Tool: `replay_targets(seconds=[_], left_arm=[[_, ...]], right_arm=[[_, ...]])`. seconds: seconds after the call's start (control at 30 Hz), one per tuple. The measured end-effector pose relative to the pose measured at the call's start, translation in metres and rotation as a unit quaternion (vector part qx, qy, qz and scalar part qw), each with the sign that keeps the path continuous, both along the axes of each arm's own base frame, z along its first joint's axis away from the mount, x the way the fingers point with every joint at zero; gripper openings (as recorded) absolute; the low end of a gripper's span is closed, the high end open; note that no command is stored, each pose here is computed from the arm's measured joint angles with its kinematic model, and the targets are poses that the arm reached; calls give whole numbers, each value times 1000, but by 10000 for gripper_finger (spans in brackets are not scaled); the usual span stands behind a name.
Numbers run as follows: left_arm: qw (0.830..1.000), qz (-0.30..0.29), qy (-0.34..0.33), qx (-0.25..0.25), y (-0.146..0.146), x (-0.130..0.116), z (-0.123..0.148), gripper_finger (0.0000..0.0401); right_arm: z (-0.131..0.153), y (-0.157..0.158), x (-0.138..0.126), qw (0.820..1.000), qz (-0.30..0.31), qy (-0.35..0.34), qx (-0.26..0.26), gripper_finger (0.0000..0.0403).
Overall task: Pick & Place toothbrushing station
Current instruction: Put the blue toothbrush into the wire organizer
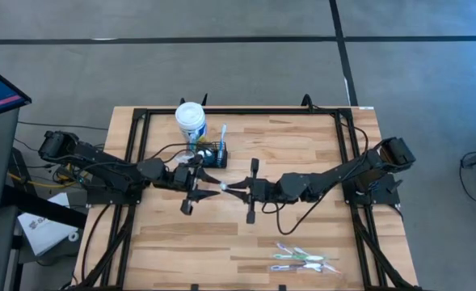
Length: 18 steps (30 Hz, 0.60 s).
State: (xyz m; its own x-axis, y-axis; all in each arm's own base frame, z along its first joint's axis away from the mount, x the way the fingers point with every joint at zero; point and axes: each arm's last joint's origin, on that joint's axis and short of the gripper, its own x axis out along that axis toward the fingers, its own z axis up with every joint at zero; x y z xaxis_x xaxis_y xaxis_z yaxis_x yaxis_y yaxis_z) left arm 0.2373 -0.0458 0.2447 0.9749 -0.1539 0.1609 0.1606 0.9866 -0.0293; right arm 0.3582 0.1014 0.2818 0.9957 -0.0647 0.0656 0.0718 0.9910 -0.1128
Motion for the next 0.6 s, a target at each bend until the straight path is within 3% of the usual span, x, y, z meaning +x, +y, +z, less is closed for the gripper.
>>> replay_targets(seconds=[0.27,0.6], left_arm=[[1000,12,-9,-6,-1,10,-9,163],[999,15,-29,-10,-2,23,-6,154]], right_arm=[[0,-3,1,1000,-2,-1,0,5],[0,-4,1,1000,-4,0,0,7]])
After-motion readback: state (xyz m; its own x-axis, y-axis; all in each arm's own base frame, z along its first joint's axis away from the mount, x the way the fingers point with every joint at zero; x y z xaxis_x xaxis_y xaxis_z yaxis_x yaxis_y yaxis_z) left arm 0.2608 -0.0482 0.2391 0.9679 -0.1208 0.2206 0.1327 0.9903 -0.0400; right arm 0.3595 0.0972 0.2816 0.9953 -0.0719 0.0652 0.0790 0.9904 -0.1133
